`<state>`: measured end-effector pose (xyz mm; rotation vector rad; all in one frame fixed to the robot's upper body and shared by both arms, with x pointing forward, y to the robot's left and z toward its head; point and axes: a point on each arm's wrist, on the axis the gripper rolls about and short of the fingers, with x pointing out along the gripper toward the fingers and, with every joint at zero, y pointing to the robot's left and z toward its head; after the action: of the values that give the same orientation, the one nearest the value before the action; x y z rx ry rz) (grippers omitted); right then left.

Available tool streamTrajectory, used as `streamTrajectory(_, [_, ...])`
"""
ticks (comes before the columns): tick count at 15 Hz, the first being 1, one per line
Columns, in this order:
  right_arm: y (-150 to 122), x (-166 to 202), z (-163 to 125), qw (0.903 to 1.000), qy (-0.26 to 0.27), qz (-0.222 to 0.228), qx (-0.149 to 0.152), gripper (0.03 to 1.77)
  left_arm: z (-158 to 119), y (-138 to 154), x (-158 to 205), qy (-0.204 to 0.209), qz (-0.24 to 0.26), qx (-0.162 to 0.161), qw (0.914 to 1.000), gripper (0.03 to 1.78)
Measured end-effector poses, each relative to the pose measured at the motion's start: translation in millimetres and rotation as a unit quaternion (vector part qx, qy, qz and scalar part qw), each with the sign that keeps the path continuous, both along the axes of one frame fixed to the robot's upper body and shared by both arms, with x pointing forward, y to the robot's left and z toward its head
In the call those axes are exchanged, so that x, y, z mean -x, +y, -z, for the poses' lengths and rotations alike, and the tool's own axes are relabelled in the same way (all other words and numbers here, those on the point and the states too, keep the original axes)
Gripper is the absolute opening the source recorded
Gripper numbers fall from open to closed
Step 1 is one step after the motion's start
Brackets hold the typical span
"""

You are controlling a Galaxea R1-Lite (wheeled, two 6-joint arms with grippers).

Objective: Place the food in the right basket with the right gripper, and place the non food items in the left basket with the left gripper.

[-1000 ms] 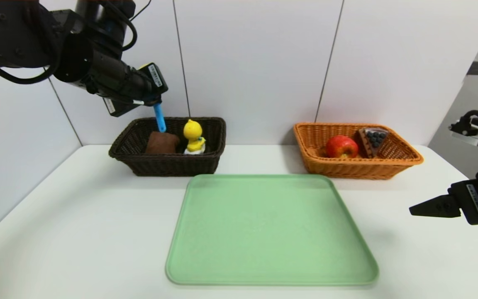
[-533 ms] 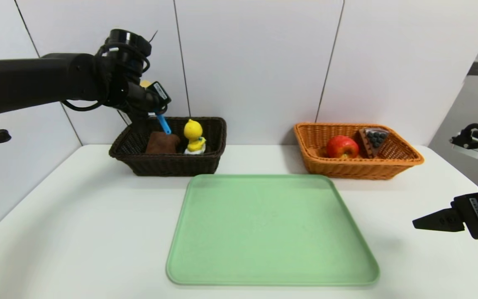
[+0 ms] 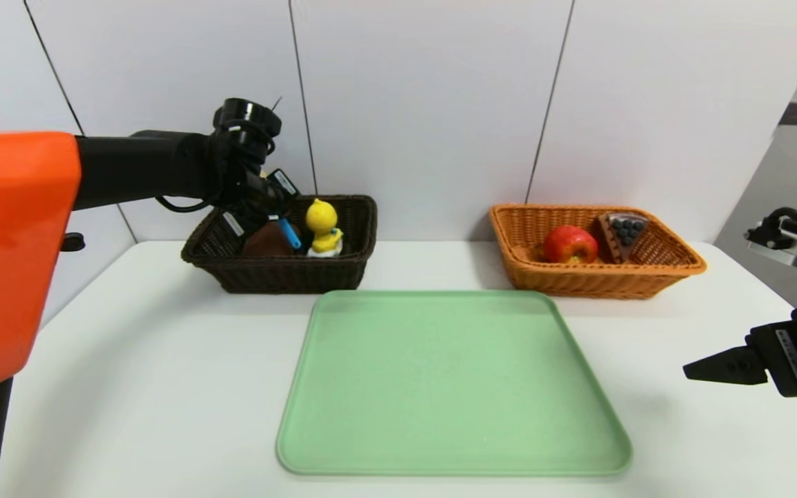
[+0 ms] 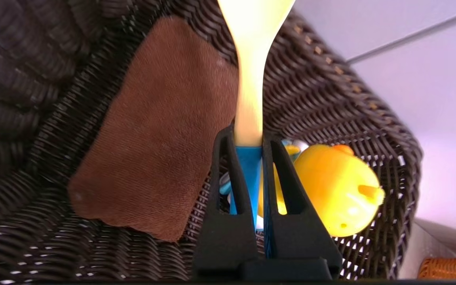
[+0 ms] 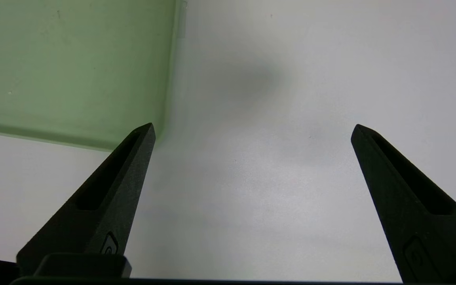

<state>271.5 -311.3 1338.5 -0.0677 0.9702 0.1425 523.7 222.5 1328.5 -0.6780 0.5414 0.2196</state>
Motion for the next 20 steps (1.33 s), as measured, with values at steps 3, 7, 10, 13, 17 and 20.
streamTrajectory(3, [0, -2, 1, 1.0000, 0.004, 0.000, 0.001, 1.71, 9, 0, -4, 0.010, -0.003, -0.001, 0.9999, 0.12])
streamTrajectory(7, [0, -3, 2, 1.0000, 0.005, 0.002, 0.000, 1.71, 18, -1, -8, 0.018, -0.009, -0.006, 0.9998, 0.60])
streamTrajectory(10, [0, -2, 2, 1.0000, 0.005, 0.002, -0.001, 1.71, 18, -1, -9, 0.019, -0.009, -0.007, 0.9998, 0.95])
streamTrajectory(13, [-1, -2, 2, 1.0000, 0.004, 0.002, 0.000, 1.71, 9, 1, -4, 0.009, -0.013, -0.015, 0.9998, 1.19])
streamTrajectory(17, [-1, -3, -1, 0.9999, -0.012, 0.003, 0.001, 1.71, -47, 7, 32, -0.038, 0.012, -0.084, 0.9957, 1.40])
streamTrajectory(20, [1, -7, -7, 0.9982, -0.061, -0.001, -0.005, 1.71, -94, 19, 77, -0.065, 0.069, -0.188, 0.9775, 1.50])
